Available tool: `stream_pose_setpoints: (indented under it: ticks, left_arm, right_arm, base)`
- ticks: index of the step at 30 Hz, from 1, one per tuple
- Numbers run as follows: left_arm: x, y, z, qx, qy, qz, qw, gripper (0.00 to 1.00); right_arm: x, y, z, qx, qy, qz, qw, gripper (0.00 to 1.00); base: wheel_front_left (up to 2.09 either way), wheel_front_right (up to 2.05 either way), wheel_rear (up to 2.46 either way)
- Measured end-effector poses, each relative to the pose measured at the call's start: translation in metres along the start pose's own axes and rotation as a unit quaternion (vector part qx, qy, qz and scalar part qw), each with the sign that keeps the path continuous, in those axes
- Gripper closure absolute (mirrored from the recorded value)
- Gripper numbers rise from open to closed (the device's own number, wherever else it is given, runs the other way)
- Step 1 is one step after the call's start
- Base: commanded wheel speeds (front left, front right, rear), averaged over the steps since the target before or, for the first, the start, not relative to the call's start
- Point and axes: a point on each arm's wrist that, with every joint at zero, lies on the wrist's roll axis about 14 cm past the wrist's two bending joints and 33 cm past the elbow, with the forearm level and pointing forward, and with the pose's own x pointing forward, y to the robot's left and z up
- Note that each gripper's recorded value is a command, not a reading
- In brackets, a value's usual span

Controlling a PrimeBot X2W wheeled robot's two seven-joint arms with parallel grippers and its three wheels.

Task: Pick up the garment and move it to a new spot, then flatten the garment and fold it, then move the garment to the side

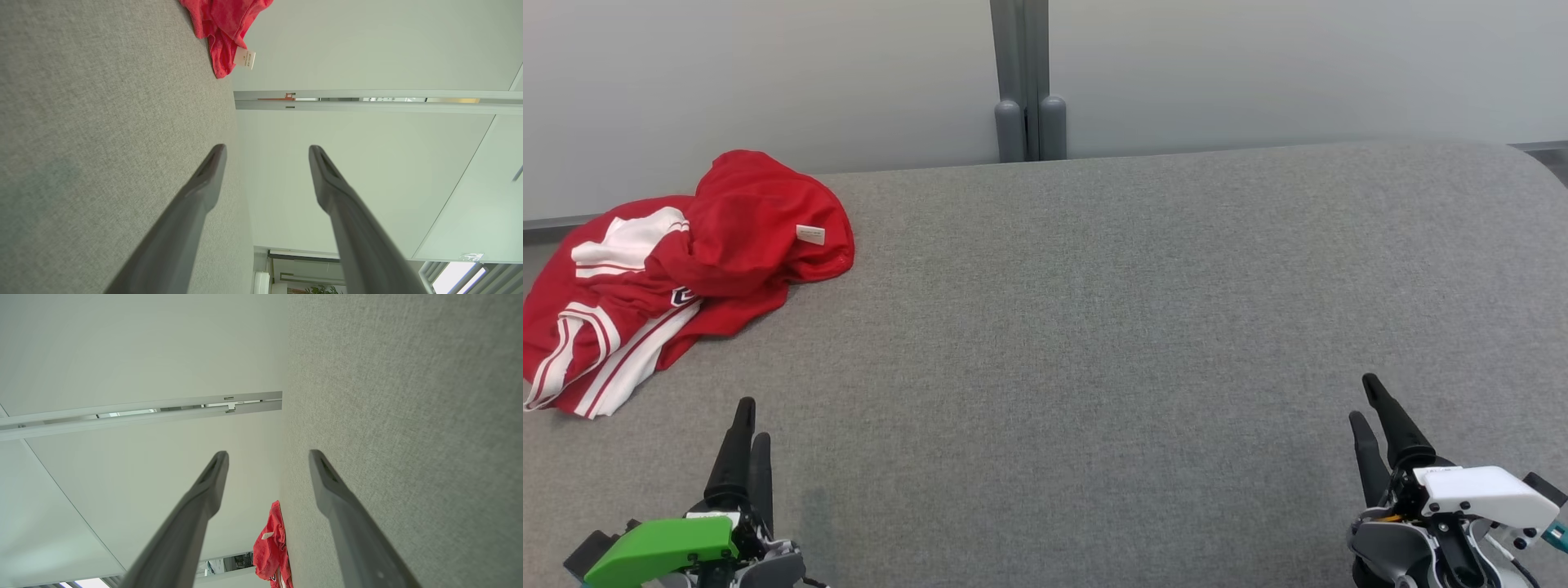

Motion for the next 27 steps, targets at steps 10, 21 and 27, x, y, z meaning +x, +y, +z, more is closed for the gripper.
stream_pose_setpoints:
  ticks: [10, 21, 27]
  left_arm:
    - [0.001, -0.009, 0.006, 0.051, -0.021, -0.012, 0.998, 0.0]
    - [0.002, -0.022, 0.01, 0.14, -0.037, -0.022, 0.989, 0.0]
    - [0.001, -0.026, 0.009, 0.201, -0.041, -0.027, 0.978, 0.0]
  right_arm:
    - [0.002, 0.011, -0.002, -0.054, -0.007, 0.015, 0.998, 0.0]
    - [0.002, 0.023, -0.009, -0.145, -0.006, 0.034, 0.989, 0.0]
    - [0.003, 0.029, -0.013, -0.203, -0.002, 0.046, 0.978, 0.0]
  base:
    - [0.0, 0.0, 0.0]
    - [0.0, 0.0, 0.0]
    - [0.0, 0.0, 0.0]
